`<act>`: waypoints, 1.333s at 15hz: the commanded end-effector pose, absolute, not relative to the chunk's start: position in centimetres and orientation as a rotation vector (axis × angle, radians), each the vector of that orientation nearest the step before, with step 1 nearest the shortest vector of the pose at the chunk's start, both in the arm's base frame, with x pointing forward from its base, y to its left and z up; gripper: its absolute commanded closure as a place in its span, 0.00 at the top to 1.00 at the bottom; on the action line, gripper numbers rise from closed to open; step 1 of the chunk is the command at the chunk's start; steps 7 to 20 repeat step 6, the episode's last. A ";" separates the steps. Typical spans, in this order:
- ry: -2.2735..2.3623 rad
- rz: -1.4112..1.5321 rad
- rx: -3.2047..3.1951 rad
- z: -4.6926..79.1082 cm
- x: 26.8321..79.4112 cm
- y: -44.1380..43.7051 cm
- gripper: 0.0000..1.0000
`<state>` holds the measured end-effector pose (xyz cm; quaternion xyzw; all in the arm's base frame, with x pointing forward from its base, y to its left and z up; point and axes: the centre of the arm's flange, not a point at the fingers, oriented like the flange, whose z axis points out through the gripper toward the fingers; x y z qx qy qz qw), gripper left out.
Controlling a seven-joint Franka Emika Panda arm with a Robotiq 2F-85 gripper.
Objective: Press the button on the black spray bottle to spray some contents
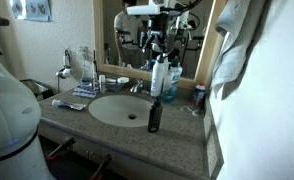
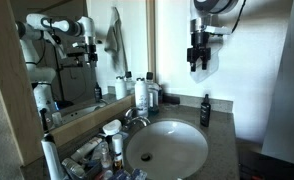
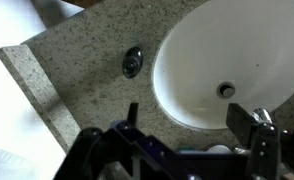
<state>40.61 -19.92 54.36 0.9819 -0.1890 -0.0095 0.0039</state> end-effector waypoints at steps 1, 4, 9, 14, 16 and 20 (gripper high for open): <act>-0.560 -0.059 3.068 55.2 41.0 -19.1 1.00; -0.564 -0.069 3.076 55.2 41.0 -18.9 1.00; -0.571 -0.079 3.073 55.1 40.9 -18.9 1.00; -0.571 -0.079 3.073 55.1 40.9 -18.9 1.00; -0.571 -0.079 3.073 55.1 40.9 -18.9 1.00; -0.571 -0.079 3.073 55.1 40.9 -18.9 1.00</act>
